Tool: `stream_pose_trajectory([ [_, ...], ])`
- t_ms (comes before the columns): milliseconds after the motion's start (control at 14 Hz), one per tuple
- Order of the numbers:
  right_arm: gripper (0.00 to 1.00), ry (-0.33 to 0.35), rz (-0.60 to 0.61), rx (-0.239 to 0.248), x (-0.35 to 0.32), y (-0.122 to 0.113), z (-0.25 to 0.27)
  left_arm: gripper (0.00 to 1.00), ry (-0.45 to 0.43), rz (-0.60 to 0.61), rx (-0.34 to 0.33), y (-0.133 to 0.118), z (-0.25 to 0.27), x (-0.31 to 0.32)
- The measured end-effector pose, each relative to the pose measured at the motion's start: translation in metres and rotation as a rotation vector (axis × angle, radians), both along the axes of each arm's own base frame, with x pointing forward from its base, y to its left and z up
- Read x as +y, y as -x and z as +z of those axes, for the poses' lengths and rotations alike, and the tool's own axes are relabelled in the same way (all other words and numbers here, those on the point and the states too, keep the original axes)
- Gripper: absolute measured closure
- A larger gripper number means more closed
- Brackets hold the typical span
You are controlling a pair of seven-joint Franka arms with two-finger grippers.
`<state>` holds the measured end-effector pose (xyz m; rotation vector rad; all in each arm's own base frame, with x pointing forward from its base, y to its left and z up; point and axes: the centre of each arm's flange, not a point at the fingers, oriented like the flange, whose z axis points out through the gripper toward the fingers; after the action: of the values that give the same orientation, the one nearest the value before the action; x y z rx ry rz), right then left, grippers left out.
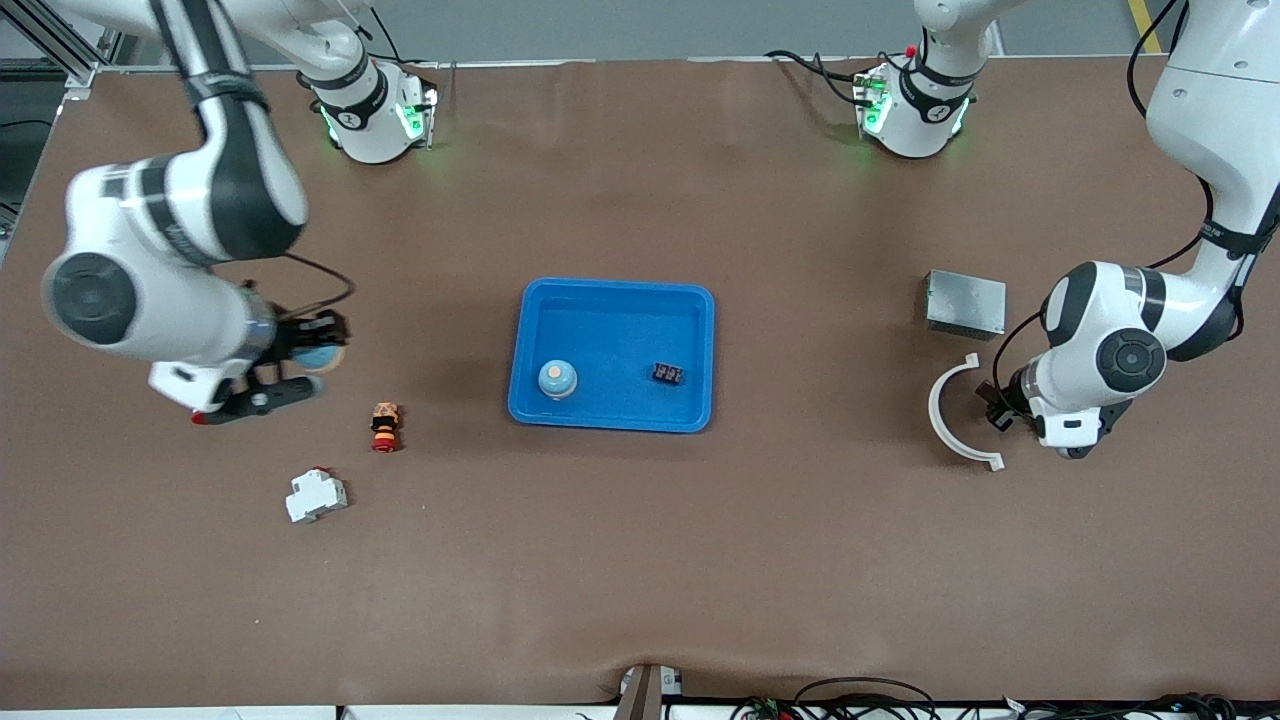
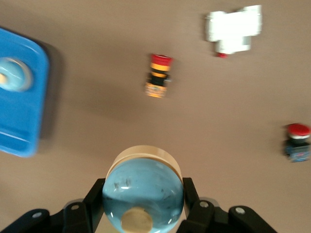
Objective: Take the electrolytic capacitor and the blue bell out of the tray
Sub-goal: 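Release the capacitor by the arc while the right gripper sets the bell down, then reach the left gripper back into the tray while the right gripper follows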
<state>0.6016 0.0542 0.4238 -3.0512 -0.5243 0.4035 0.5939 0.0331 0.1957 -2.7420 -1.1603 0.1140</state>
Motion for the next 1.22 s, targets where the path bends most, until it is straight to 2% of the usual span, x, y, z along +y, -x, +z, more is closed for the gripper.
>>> stream_pose_trajectory([
  [143,0.33,-0.024,0.049,-0.025,-0.05,-0.003,-0.012,0.34,0.001,-0.002,-0.003,-0.001,0.001,-0.002],
  [358,0.33,-0.045,0.124,-0.102,-0.106,0.001,-0.054,0.05,-0.003,-0.013,-0.027,-0.011,0.019,-0.009],
  [430,0.33,-0.049,0.147,-0.121,-0.119,0.006,-0.071,0.0,-0.006,-0.025,-0.03,-0.016,0.032,-0.018],
  [502,0.33,-0.052,0.16,-0.125,-0.128,0.011,-0.087,0.0,-0.01,-0.043,-0.029,-0.022,0.05,-0.033],
  [717,0.33,-0.061,0.174,-0.093,-0.127,0.021,-0.122,0.0,0.004,-0.103,-0.049,-0.032,0.1,-0.099],
  [1003,0.33,-0.072,0.179,-0.044,-0.123,0.023,-0.165,0.0,0.045,-0.142,-0.088,-0.019,0.121,-0.203],
  [1218,0.33,-0.075,0.183,-0.039,-0.12,0.029,-0.188,0.0,0.072,-0.088,-0.112,0.0,0.122,-0.296],
])
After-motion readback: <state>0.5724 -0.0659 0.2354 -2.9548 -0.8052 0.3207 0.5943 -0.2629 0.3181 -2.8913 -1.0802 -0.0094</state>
